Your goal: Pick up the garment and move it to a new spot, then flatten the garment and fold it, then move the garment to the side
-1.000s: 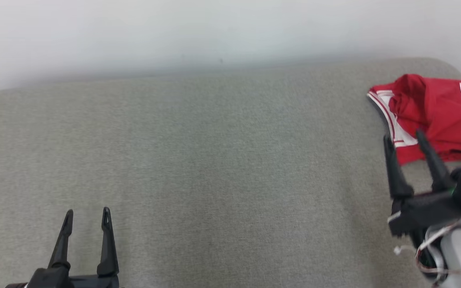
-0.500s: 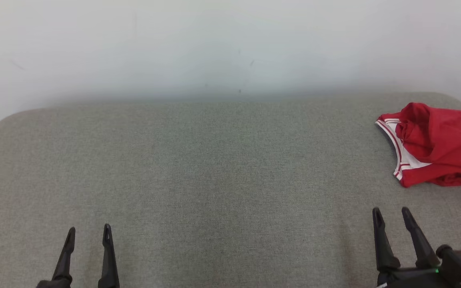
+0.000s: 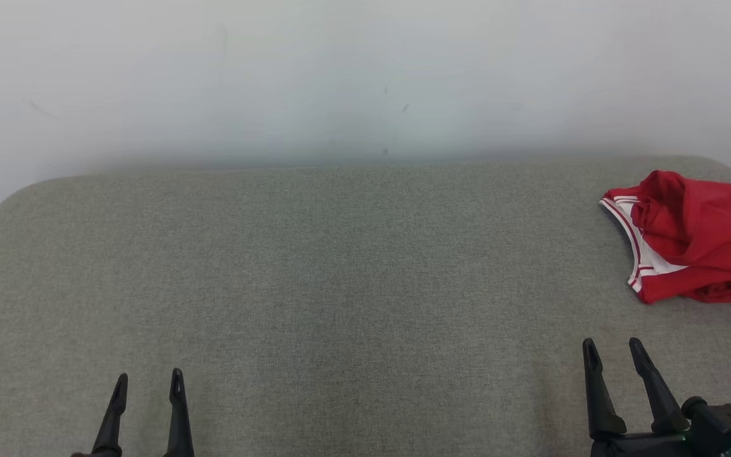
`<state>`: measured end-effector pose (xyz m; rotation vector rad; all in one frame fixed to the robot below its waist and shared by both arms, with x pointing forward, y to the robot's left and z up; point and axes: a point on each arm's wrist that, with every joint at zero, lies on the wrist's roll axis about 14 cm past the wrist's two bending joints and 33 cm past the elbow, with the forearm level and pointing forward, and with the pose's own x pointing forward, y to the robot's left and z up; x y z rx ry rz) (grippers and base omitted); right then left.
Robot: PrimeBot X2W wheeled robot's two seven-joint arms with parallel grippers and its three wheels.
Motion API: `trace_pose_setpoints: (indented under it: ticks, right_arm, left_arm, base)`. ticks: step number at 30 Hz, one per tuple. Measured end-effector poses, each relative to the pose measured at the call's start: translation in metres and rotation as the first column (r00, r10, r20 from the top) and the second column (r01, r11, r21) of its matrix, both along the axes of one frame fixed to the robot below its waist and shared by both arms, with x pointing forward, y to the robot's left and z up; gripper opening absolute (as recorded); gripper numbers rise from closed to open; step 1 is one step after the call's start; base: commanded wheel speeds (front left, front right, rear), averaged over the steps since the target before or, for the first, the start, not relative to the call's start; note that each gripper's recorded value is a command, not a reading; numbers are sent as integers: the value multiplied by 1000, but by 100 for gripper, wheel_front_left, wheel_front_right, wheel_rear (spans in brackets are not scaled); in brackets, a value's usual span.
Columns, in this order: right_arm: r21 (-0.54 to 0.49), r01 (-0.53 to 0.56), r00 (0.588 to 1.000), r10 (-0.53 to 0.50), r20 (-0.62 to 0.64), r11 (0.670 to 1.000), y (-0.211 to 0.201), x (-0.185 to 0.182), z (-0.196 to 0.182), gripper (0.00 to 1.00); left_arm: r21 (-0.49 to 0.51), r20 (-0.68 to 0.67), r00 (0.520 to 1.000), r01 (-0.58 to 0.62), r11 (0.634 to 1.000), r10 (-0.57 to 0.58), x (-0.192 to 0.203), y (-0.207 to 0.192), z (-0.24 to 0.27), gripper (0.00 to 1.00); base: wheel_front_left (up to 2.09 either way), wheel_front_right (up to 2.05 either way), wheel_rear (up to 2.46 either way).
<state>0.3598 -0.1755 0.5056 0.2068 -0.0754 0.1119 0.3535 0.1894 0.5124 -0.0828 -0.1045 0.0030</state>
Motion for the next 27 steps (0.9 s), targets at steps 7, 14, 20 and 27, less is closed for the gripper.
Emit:
trace_pose_setpoints:
  ticks: [7, 14, 20, 27]
  right_arm:
    - [6, 2, 998, -2, -70, 1000, 1, -7, -22, 0]
    - [115, 36, 993, -22, -115, 993, -3, -8, -29, 0]
    - [210, 67, 989, -37, -140, 975, -8, -6, -30, 0]
    - [316, 95, 987, -49, -150, 944, -12, -1, -27, 0]
  left_arm:
    - [-6, -61, 998, -6, 1000, 5, -4, 1, -19, 0]
    - [-128, -109, 994, -39, 991, 25, -5, 6, -28, 0]
    - [-240, -129, 991, -56, 969, 26, -4, 8, -32, 0]
    - [-358, -135, 991, -71, 931, 24, 0, 11, -31, 0]
  base:
    - [0, 0, 0]
    - [0, 0, 0]
    - [0, 0, 0]
    - [0, 0, 0]
